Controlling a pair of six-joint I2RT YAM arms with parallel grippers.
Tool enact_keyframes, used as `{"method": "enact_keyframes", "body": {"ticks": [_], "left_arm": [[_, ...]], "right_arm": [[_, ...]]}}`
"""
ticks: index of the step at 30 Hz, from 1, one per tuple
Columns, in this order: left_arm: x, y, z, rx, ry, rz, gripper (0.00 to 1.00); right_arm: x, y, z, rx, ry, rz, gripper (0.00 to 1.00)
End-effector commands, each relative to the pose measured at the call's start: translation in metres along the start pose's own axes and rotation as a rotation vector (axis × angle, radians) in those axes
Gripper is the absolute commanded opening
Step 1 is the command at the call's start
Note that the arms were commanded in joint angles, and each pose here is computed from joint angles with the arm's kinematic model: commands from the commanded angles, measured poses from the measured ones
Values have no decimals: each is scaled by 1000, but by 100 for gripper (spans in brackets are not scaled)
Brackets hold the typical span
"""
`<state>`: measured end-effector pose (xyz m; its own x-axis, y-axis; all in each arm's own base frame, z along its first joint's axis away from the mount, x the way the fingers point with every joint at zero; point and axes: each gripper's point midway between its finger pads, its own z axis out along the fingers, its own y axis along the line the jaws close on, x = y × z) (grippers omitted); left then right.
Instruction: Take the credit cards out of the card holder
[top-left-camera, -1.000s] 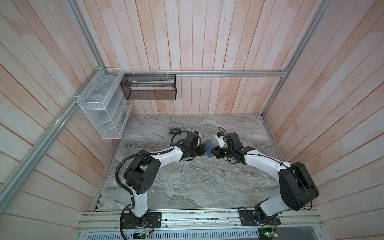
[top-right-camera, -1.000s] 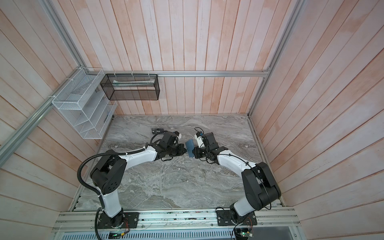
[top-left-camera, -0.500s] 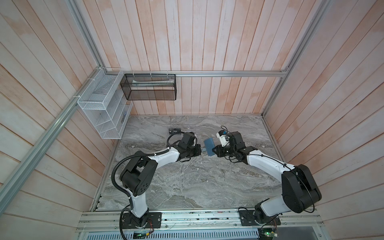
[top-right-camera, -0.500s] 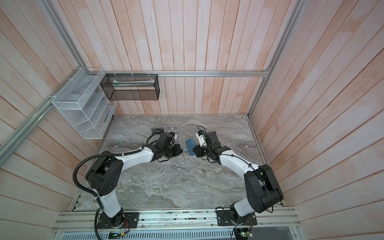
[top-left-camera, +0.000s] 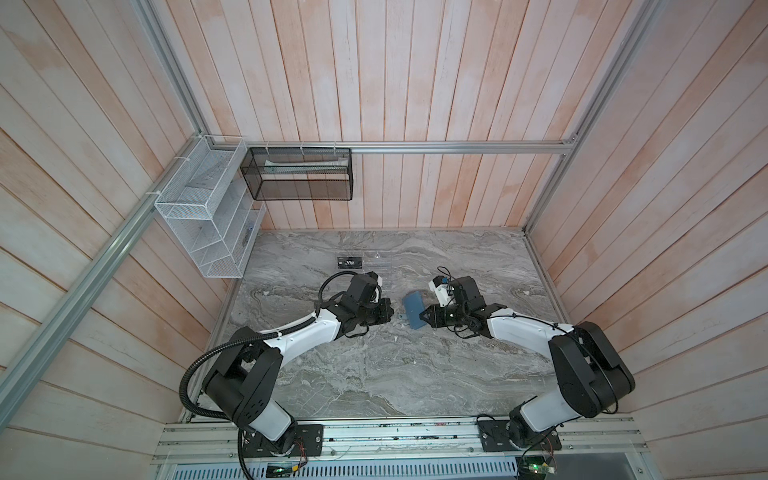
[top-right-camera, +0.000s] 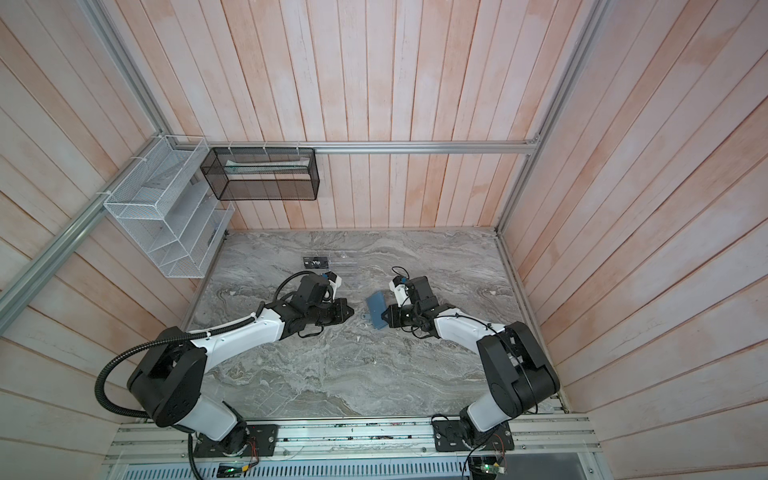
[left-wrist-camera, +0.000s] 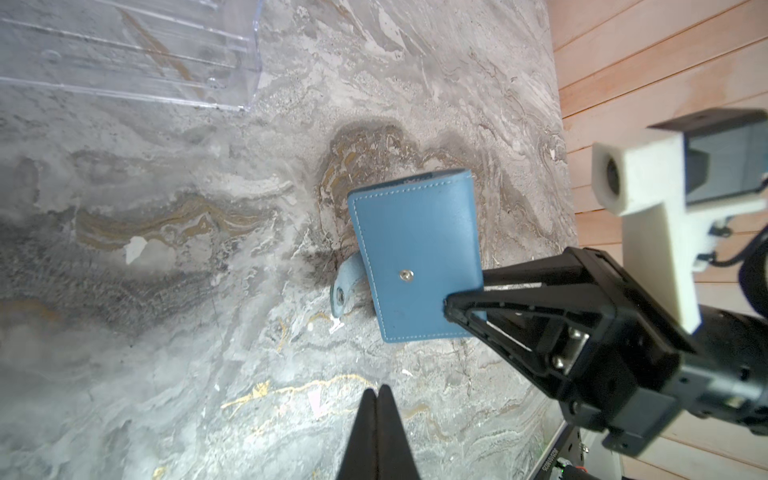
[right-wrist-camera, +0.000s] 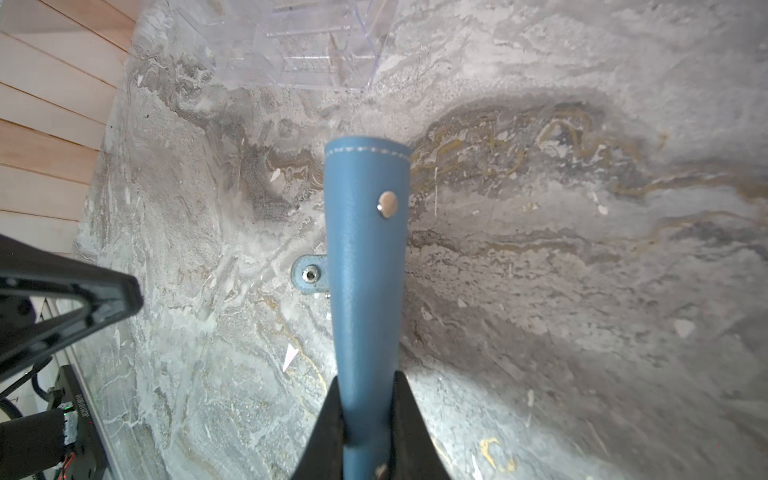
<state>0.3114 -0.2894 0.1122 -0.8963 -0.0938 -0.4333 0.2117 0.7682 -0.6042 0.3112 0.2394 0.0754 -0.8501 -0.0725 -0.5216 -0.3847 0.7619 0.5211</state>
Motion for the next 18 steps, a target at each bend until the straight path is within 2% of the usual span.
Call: {"method": "enact_keyframes", "body": {"ticks": [1,11,13,18], "left_arm": [[11,6,-2,-18,14,-11,0],[7,-9,-1,60,3,-47,0],[6,-11,-1,74,-3,-54,10],[9,1,1,68,-6,-92,20]], "right_arm": [[0,8,6,-54,-5,4,0],[14,32,9,-181,16,50,0],[19,35,13,-200,26,68,0],[31,31,29,-180,61,110,0]]}}
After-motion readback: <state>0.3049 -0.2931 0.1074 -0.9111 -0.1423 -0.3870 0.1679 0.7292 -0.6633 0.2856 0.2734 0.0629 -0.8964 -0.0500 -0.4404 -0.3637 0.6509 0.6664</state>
